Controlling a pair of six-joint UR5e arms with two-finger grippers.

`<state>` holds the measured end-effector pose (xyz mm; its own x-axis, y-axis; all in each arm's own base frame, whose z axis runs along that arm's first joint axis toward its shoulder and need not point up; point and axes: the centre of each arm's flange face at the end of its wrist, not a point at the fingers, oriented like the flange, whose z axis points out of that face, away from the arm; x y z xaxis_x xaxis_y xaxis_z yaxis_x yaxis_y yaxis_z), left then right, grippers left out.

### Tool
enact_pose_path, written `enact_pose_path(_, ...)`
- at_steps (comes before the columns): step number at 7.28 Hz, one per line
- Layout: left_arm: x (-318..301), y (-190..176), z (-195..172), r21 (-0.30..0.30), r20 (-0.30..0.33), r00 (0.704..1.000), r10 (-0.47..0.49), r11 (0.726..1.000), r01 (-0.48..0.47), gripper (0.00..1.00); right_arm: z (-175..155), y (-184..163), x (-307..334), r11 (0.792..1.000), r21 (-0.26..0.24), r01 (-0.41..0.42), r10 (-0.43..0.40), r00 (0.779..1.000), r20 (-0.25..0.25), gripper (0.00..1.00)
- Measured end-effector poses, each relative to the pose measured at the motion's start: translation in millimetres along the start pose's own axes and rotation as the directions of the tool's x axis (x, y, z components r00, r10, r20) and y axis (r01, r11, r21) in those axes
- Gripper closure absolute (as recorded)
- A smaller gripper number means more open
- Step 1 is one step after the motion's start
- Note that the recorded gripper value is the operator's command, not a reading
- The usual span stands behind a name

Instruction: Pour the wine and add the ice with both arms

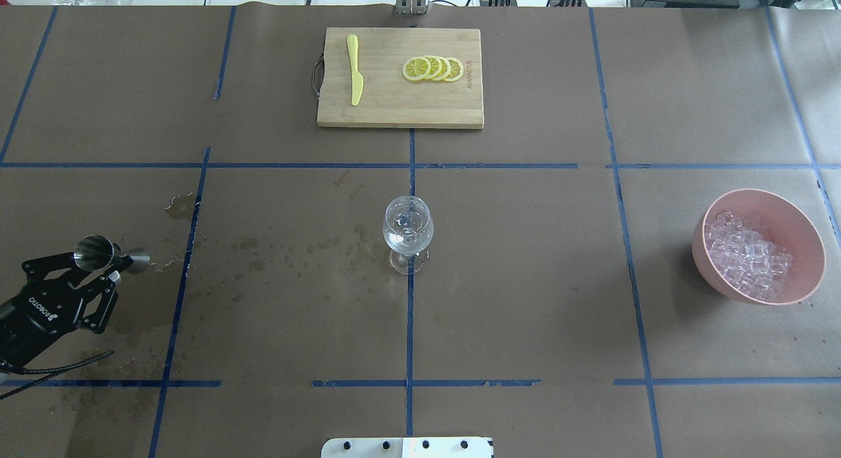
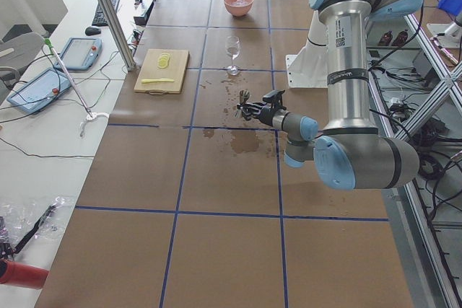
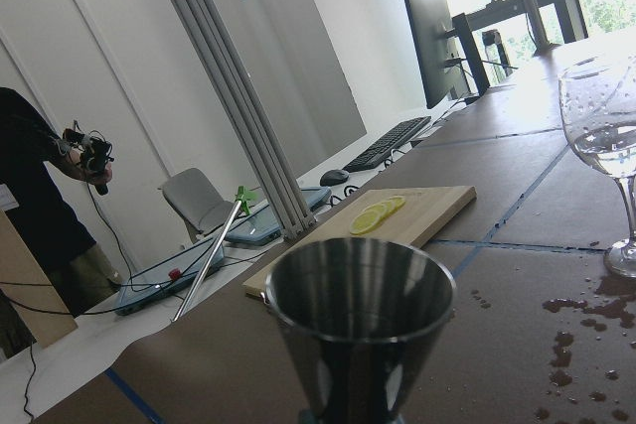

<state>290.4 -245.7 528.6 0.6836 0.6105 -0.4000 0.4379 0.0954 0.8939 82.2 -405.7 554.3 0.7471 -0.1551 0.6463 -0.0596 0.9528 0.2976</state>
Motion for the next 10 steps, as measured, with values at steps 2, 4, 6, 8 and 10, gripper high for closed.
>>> enact_pose_path(2, -10.5, 27.3, -4.0, -0.052, 0.019, 0.997, -0.080, 0.995, 0.081, 1.00, -0.5, -0.1, -0.1, 1.000, 0.001, 0.000, 0.000, 1.000, 0.000, 0.00)
enact_pose_path(4, -13.4, 44.8, -2.4, -0.099, 0.049, 0.982, -0.185, 0.977, 0.189, 1.00, -1.6, 0.0, 0.3, 1.000, 0.004, -0.001, 0.001, 1.000, -0.001, 0.00)
enact_pose_path(6, -4.0, 52.9, 5.0, -0.127, 0.068, 0.927, -0.370, 0.918, 0.376, 1.00, -3.1, 1.3, 1.9, 1.000, 0.006, -0.004, 0.004, 1.000, -0.002, 0.00)
enact_pose_path(8, 3.3, 61.7, 12.8, -0.142, 0.093, 0.906, -0.414, 0.895, 0.424, 1.00, -5.4, 3.9, 3.1, 1.000, 0.009, -0.009, 0.009, 1.000, -0.004, 0.00)
enact_pose_path(10, 2.5, 68.3, 14.8, -0.135, 0.115, 0.910, -0.398, 0.902, 0.411, 1.00, -8.1, 5.3, 3.7, 1.000, 0.014, -0.012, 0.012, 1.000, -0.005, 0.00)
